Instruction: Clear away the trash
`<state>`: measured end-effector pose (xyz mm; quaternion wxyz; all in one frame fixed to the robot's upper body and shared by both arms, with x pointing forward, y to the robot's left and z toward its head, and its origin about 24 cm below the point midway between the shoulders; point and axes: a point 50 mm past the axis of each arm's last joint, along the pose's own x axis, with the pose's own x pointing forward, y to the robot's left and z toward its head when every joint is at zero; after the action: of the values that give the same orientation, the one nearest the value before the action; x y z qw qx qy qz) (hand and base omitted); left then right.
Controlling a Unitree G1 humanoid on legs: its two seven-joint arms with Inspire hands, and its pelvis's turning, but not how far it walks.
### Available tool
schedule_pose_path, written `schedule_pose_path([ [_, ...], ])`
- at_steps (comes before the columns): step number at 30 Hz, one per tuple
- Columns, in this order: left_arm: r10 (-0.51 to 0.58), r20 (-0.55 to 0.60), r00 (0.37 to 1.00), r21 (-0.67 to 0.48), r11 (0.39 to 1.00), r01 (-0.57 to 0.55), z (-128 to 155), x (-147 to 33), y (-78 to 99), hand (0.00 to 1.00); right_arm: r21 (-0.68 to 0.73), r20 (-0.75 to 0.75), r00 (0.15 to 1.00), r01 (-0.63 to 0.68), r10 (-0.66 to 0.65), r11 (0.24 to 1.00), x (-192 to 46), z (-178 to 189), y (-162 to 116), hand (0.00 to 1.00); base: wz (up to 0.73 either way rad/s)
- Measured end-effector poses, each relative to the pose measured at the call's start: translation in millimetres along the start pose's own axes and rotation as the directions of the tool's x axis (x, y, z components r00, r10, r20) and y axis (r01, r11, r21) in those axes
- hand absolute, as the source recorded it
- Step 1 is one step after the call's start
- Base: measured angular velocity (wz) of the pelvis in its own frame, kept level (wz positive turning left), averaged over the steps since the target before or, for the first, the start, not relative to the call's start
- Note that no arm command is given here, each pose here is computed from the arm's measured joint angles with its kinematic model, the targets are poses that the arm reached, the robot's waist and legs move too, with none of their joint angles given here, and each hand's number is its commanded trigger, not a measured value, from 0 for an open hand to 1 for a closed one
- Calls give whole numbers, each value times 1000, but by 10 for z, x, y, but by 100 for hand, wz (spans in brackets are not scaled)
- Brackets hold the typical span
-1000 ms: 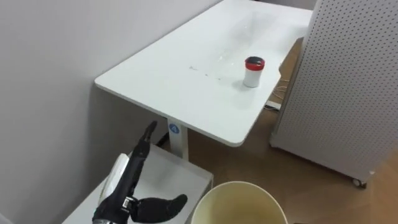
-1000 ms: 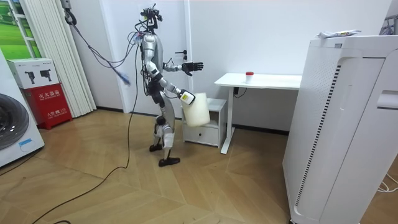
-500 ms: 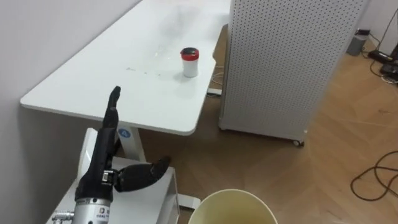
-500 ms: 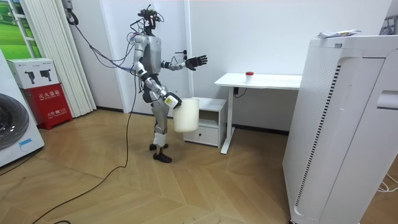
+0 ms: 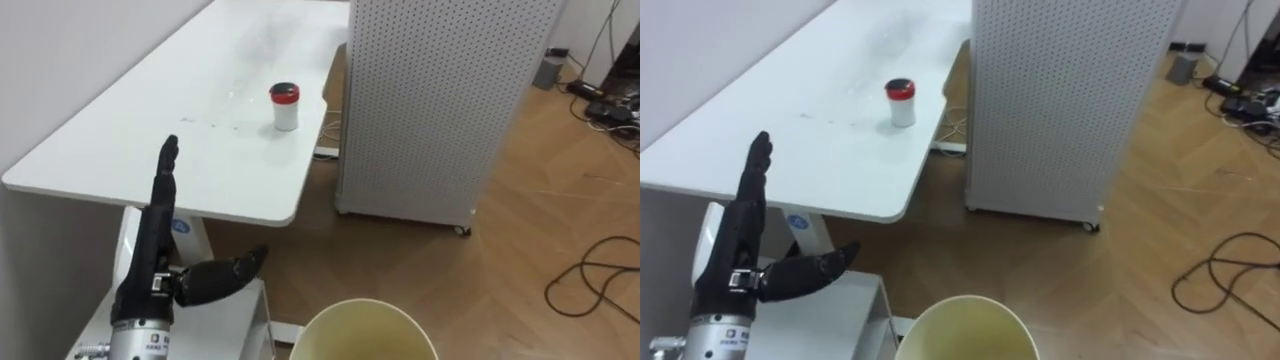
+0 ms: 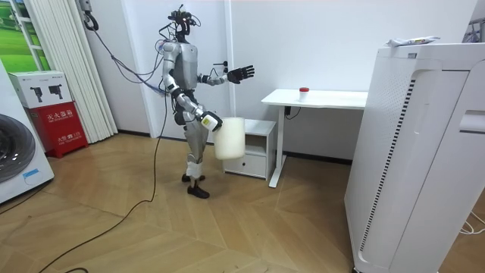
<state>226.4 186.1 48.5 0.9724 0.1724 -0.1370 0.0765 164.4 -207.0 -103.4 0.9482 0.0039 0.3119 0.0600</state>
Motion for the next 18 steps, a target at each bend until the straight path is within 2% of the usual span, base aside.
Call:
schedule_pose_path([
  [6,-1,-33,999,-53,999,0,-32,-45,-48,0,5,-30,999,41,-41,999,-17,-41,-54,100,-22],
  [9,-4,-41,999,-55,998,2,-43,-66,-48,0,8,-55,997,46,-46,999,-46,-105,-49,100,-35],
  [18,-1,-64,998,-39,999,-1,-90,-123,5,0,-3,-83,996,28,-28,1000,-92,-182,-8,100,-8],
])
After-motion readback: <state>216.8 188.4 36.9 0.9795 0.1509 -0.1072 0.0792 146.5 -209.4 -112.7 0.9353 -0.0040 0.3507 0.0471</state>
